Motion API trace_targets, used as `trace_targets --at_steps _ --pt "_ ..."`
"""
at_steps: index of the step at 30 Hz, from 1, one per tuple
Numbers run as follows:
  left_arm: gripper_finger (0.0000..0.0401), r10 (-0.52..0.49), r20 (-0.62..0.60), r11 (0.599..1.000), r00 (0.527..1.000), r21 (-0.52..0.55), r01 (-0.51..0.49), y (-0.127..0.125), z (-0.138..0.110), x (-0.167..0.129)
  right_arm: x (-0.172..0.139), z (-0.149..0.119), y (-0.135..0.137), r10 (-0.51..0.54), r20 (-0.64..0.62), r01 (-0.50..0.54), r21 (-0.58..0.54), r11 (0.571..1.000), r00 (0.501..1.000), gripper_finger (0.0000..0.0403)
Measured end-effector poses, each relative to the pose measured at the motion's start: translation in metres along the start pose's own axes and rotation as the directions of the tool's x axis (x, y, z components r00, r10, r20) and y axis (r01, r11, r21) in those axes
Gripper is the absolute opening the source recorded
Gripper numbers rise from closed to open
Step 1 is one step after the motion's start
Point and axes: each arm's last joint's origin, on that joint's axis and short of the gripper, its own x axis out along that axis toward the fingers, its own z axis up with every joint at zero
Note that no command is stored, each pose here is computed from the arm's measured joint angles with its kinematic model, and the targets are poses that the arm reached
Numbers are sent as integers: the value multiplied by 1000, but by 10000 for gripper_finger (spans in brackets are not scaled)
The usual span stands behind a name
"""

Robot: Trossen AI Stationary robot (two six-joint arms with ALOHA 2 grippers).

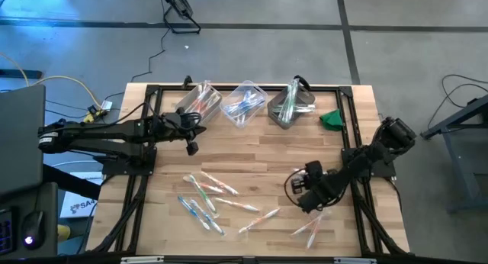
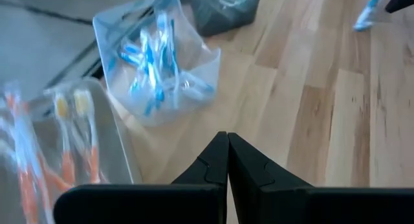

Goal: Pick & Place Toothbrushes
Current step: Put the blue toothbrush into the transparent bin

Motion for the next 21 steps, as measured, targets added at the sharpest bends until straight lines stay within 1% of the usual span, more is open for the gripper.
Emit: trace_targets --at_steps 5,9,11,13,15,17,21 --pt "1 -2 55 997 999 77 -2 0 5 0 10 17 17 56 -23 -55 42 998 998 2" --pt "1 -2 60 987 998 158 -7 0 6 0 17 30 36 177 -55 -171 100 980 983 2" --pt "1 -2 59 981 998 195 -9 0 6 0 21 39 44 213 -102 -202 110 973 972 2" --pt "1 -2 60 978 998 207 -10 0 6 0 25 48 50 245 -160 -229 112 967 956 2" --pt "1 -3 60 978 998 208 -10 0 6 0 27 55 55 288 -186 -269 118 956 939 2" --pt "1 -3 58 979 998 204 -9 0 6 0 27 61 61 336 -176 -313 144 939 925 2" --pt "1 -3 58 979 998 202 -9 0 6 0 17 70 73 379 -120 -355 179 918 918 2"
